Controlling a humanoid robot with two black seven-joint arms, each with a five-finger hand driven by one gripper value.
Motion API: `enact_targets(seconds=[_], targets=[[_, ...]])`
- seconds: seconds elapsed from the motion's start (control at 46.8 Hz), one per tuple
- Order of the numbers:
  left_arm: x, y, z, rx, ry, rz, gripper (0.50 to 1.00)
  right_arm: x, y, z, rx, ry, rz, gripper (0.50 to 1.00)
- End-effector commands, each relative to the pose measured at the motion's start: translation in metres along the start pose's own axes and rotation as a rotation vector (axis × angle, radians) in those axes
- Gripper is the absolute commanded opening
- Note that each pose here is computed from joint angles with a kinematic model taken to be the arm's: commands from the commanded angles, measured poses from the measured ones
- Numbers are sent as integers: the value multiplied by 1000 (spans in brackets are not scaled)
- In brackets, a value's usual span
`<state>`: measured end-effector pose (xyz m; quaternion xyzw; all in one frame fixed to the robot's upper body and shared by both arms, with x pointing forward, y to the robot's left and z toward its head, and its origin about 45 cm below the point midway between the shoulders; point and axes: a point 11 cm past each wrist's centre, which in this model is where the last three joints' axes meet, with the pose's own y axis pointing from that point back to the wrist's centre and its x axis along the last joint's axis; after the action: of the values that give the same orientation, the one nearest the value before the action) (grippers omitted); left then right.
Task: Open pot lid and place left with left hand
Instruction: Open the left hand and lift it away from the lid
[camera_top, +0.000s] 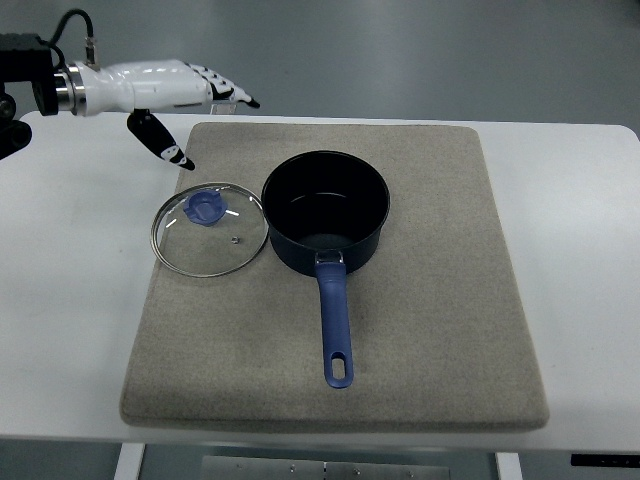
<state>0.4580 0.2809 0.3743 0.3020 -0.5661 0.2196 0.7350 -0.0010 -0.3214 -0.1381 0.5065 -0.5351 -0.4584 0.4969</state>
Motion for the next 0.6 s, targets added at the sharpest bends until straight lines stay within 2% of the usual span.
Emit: enact_targets(seconds=[0.0, 0.15, 0.278, 0.577], targets=[[34, 0, -6, 8, 135, 184, 960, 0, 0, 0, 0, 0, -1, 917], [46, -13, -14, -10, 460, 412, 958, 0, 0, 0, 0, 0, 0, 917], [58, -8, -32, 12, 648, 570, 958, 0, 0, 0, 0, 0, 0, 917], [52, -28, -52, 48, 901, 761, 958, 0, 0, 0, 0, 0, 0, 917]])
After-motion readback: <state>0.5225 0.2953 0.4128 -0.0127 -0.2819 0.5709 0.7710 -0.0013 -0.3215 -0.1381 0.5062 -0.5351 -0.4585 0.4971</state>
